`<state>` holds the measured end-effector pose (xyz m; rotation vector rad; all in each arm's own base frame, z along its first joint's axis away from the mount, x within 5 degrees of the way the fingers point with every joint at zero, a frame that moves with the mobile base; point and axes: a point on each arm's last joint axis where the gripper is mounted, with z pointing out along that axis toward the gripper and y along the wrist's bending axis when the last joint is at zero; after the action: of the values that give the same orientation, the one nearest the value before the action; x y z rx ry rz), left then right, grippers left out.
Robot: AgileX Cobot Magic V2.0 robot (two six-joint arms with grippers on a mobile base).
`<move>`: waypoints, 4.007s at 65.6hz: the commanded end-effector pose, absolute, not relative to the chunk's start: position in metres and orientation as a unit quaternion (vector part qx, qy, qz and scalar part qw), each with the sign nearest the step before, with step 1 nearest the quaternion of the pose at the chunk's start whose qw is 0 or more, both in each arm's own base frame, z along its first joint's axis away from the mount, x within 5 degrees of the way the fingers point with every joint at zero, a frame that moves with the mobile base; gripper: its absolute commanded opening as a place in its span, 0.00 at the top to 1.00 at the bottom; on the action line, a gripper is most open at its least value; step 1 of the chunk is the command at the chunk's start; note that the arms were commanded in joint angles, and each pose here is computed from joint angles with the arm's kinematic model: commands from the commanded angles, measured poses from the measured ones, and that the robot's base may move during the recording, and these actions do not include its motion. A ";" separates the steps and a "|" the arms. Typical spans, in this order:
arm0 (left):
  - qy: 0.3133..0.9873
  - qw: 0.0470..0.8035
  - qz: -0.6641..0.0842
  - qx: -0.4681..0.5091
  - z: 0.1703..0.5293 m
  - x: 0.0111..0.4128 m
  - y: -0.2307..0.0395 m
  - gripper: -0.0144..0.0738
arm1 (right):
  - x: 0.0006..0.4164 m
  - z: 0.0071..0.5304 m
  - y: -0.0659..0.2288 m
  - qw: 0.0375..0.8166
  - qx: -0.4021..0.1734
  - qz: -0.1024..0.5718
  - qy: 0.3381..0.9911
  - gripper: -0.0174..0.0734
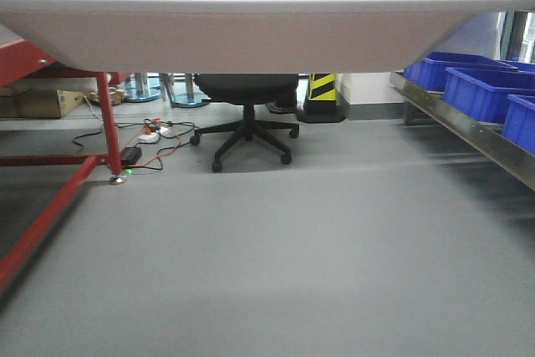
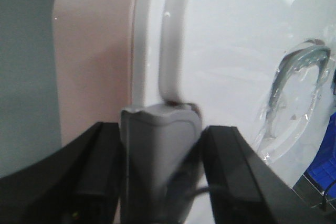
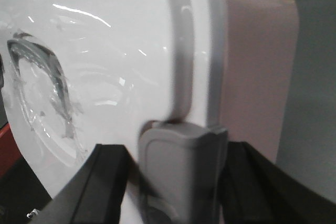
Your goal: Grab white bin and place on right shelf
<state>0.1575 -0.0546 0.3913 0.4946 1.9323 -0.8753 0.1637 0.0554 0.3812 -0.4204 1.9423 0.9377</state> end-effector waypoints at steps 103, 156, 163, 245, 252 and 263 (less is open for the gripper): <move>0.729 0.435 -0.463 0.257 0.412 0.134 -0.071 0.62 | 0.140 0.409 0.073 0.439 -0.219 0.503 0.711 0.34; 0.729 0.435 -0.463 0.257 0.412 0.134 -0.071 0.62 | 0.140 0.409 0.073 0.439 -0.219 0.503 0.711 0.34; 0.729 0.435 -0.463 0.257 0.412 0.134 -0.071 0.62 | 0.140 0.409 0.073 0.439 -0.219 0.503 0.711 0.34; 0.729 0.435 -0.463 0.257 0.412 0.134 -0.071 0.62 | 0.140 0.409 0.073 0.439 -0.219 0.503 0.711 0.34; 0.729 0.435 -0.463 0.257 0.412 0.134 -0.071 0.62 | 0.140 0.409 0.073 0.439 -0.219 0.503 0.711 0.34; 0.729 0.435 -0.463 0.257 0.412 0.134 -0.071 0.62 | 0.140 0.409 0.073 0.439 -0.219 0.503 0.711 0.34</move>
<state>0.1575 -0.0546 0.3913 0.4946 1.9323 -0.8753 0.1637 0.0554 0.3812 -0.4217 1.9417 0.9368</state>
